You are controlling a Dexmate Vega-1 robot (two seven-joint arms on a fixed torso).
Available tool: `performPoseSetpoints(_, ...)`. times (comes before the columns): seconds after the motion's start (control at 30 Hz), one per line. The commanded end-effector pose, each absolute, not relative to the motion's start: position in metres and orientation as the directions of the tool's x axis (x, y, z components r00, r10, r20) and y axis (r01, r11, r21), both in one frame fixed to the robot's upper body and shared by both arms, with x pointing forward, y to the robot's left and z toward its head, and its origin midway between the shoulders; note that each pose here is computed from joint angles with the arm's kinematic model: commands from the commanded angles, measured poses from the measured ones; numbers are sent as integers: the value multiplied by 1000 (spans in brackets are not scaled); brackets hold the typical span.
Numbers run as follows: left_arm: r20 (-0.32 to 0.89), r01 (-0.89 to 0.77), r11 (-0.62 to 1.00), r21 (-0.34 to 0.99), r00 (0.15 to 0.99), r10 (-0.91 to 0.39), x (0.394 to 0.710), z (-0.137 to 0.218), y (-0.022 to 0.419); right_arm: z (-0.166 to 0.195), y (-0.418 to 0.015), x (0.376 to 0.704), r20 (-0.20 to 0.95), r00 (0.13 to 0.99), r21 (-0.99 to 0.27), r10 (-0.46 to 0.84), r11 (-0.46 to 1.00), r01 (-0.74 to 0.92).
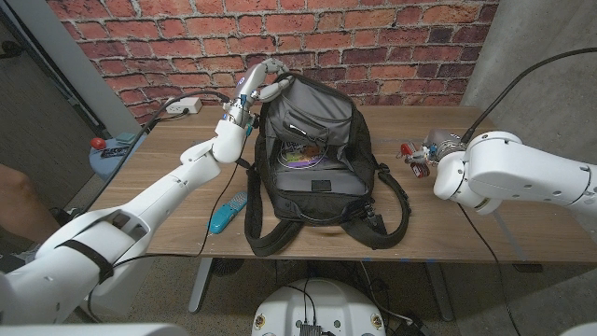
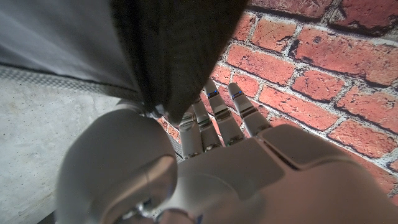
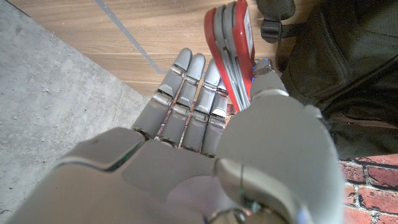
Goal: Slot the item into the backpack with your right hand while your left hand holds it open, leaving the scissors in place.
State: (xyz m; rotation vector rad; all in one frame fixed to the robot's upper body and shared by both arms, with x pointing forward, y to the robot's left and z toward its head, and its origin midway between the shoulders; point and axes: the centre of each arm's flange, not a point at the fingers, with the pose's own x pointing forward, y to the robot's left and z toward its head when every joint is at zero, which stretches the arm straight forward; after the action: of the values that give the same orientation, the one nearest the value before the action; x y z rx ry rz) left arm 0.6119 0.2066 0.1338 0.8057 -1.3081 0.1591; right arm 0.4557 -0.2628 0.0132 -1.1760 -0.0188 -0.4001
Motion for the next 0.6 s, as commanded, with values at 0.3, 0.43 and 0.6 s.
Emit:
performPoseSetpoints(0.3,901,-527,731,433,279,-332,612,133,203,6,-244,425,246,944,-875,-220,369,314)
performPoseSetpoints(0.43,902,-524,734,431,278,-331,613,132,203,5,-238,421,249,947,-873,-203,377,310)
performPoseSetpoints(0.6,902,-519,738,431,278,-331,614,131,204,4,-233,416,255,948,-862,-190,398,312)
